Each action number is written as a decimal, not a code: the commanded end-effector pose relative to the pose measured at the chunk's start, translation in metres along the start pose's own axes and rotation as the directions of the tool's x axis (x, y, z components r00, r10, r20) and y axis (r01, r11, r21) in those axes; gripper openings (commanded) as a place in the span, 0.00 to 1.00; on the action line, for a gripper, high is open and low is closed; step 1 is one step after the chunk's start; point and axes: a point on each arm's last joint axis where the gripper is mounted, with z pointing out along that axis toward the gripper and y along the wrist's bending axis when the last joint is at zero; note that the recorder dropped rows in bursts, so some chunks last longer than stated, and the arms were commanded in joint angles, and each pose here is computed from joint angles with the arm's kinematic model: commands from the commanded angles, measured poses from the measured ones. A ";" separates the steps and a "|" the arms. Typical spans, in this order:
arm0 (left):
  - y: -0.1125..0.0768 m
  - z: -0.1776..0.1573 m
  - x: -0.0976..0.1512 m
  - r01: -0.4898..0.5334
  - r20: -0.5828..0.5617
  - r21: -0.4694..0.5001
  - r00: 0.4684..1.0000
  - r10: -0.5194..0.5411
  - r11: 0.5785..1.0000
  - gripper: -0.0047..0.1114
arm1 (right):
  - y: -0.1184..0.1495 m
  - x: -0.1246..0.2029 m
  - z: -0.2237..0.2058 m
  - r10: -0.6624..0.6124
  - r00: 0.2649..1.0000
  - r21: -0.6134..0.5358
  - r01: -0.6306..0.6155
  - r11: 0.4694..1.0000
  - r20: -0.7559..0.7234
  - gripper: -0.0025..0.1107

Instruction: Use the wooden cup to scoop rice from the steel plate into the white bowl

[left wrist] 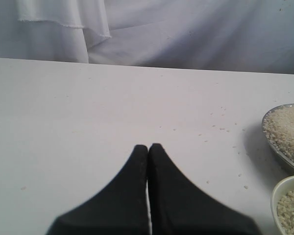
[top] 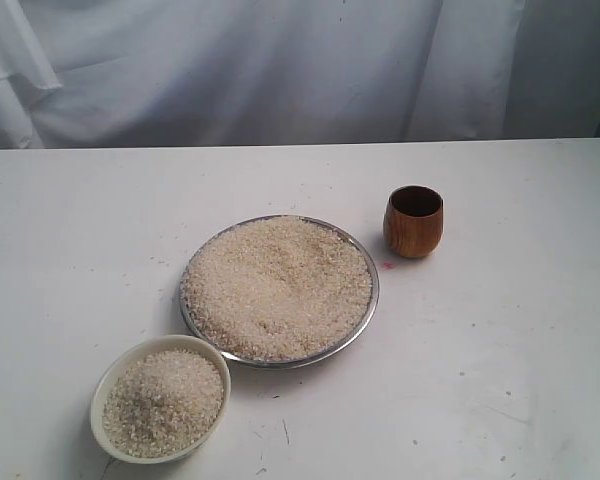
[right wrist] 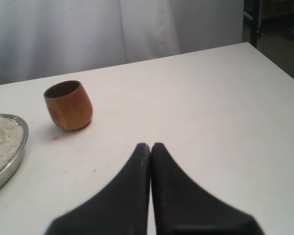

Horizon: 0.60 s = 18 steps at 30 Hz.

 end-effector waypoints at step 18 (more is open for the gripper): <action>0.000 0.000 0.000 -0.002 0.013 0.003 1.000 0.002 1.000 0.04 | -0.001 0.002 0.000 -0.063 0.998 0.001 0.063 0.998 -0.016 0.02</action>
